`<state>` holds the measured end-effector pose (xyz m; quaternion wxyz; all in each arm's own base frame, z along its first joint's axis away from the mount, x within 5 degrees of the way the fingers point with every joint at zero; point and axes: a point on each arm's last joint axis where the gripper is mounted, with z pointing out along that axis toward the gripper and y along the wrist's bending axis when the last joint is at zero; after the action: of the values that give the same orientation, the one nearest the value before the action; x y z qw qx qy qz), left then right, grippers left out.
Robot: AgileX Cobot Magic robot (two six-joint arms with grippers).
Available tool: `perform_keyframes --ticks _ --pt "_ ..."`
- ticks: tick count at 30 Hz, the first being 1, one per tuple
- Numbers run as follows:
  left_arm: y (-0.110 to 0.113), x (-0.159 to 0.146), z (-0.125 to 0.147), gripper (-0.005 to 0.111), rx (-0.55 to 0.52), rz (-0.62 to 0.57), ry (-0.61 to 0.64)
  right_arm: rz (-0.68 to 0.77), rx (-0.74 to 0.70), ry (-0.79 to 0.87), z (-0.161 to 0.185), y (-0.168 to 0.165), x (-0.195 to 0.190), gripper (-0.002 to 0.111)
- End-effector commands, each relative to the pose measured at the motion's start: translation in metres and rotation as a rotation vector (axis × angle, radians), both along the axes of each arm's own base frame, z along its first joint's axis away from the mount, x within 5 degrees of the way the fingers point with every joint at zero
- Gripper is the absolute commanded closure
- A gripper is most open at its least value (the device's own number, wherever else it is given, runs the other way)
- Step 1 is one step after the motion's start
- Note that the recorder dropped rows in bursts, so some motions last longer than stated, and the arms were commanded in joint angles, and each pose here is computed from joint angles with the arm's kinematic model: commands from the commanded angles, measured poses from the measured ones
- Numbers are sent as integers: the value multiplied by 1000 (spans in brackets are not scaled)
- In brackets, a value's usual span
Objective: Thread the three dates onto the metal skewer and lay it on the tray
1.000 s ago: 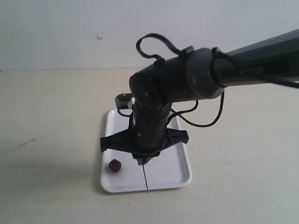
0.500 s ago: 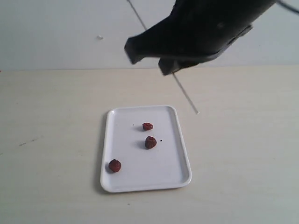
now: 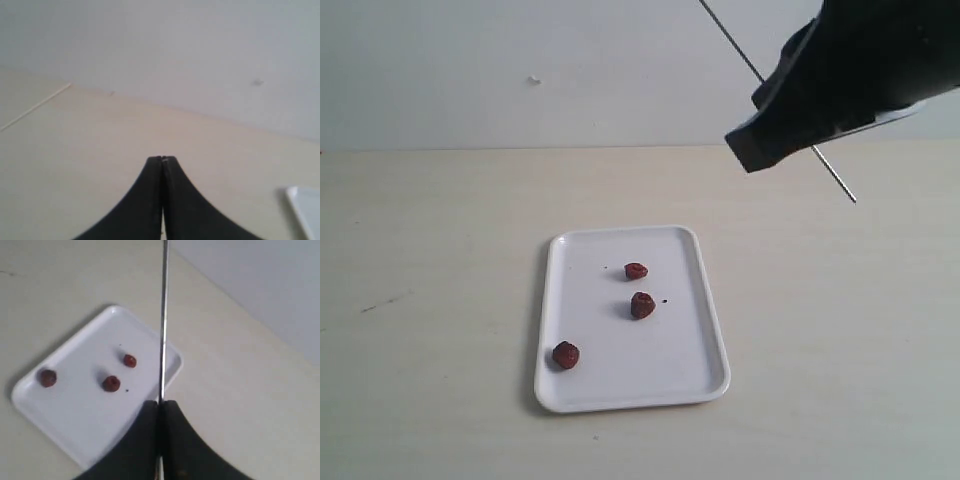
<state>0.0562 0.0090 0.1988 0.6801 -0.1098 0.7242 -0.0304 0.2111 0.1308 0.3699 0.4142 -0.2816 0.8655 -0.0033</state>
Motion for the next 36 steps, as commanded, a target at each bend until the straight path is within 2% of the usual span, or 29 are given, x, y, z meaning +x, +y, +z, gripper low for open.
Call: perform_keyframes --ticks 1,4,7,8,10,12,13,14,15,17,18,20,22,23,24,26,27,28,31,32,36 --pt "-15 -2 25 107 20 -167 -282 -17 -46 -111 -7 -4 29 108" --pt "-25 -9 42 107 17 -285 -478 -138 -76 -91 -26 -33 66 108" --pt "-32 -15 52 107 25 -362 -605 -241 -111 -30 -47 -60 89 108" --pt "-32 -19 57 107 -46 -390 -669 -292 -109 -1 -61 -75 104 108" --pt "-30 -19 63 107 -138 -388 -668 -318 -87 23 -68 -81 116 108" --pt "-26 -21 83 107 -145 -346 -647 -311 -75 45 -71 -82 122 108" --pt "-24 -16 106 107 -147 -309 -607 -289 -74 52 -72 -80 123 108" --pt "-24 -2 132 107 -99 -302 -555 -283 -63 59 -72 -79 124 108" --pt "-25 10 143 107 -89 -310 -516 -285 -54 62 -73 -79 124 108" --pt "-28 57 163 107 -42 -330 -331 -286 -56 67 -73 -79 123 108" --pt "-30 95 164 107 -17 -344 -177 -290 -59 79 -74 -79 122 108" --pt "-31 147 151 107 0 -371 34 -294 -63 90 -74 -80 122 108" --pt "-35 184 132 107 -30 -419 211 -295 -69 100 -75 -80 121 108" --pt "-41 207 115 107 -125 -478 306 -296 -70 102 -75 -80 121 108" --pt "-47 224 104 107 -131 -546 359 -296 -71 104 -75 -80 121 108" --pt "-53 240 92 107 -121 -601 404 -293 -74 104 -75 -80 121 108" --pt "-54 251 84 107 -81 -605 418 -287 -80 103 -75 -80 121 108" --pt "-54 262 77 107 38 -610 415 -287 -80 103 -75 -80 121 108" --pt "-39 279 69 107 279 -473 405 -282 -84 100 -75 -80 121 108" --pt "-28 283 69 107 413 -374 408 -282 -84 100 -75 -80 121 108" --pt "19 277 69 107 763 77 529 -276 -77 82 -74 -79 122 108"
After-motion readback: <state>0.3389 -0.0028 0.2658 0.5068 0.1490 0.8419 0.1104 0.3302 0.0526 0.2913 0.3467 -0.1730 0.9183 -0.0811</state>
